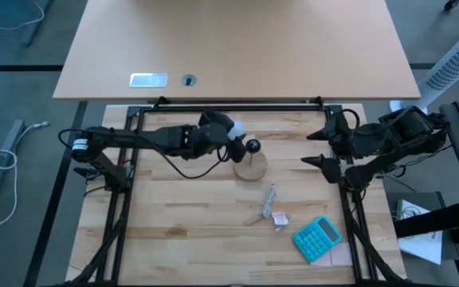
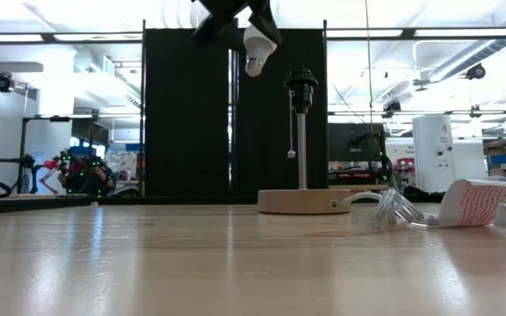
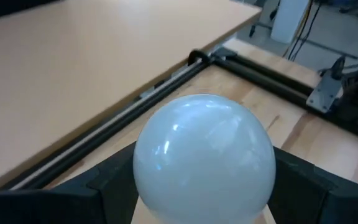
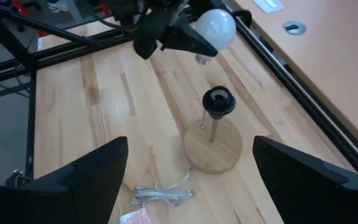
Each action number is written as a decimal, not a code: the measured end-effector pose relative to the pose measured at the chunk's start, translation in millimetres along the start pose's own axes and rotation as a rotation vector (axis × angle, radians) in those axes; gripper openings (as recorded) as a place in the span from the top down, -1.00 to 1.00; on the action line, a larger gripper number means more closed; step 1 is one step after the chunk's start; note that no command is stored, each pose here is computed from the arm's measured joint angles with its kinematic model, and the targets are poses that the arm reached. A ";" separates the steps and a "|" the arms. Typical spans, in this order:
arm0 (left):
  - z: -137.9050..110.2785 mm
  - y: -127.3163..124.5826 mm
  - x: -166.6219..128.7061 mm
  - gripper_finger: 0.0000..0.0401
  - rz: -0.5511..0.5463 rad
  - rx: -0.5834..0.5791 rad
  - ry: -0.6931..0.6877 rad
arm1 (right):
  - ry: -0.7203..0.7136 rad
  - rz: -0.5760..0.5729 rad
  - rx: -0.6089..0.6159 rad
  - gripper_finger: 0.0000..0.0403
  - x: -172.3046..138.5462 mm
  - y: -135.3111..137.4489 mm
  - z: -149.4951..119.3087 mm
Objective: Screw lightbulb
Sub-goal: Insert the lightbulb into the lamp
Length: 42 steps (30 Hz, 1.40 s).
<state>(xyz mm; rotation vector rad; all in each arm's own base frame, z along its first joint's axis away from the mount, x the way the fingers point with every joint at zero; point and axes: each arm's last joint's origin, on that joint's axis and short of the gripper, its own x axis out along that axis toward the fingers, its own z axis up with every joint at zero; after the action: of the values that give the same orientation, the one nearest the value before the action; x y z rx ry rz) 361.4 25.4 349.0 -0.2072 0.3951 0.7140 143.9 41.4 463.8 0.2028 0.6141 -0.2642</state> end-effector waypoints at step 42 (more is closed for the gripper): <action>-15.7 -56.4 28.8 -0.34 -0.136 -0.018 -0.362 | -0.181 0.018 -0.200 -0.69 38.7 -6.8 26.3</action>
<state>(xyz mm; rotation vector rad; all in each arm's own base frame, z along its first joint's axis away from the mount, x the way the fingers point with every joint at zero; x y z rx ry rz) 414.6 -4.1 325.5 -0.1168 0.0287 0.6063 186.4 20.9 461.2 -0.0087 0.4554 -0.1995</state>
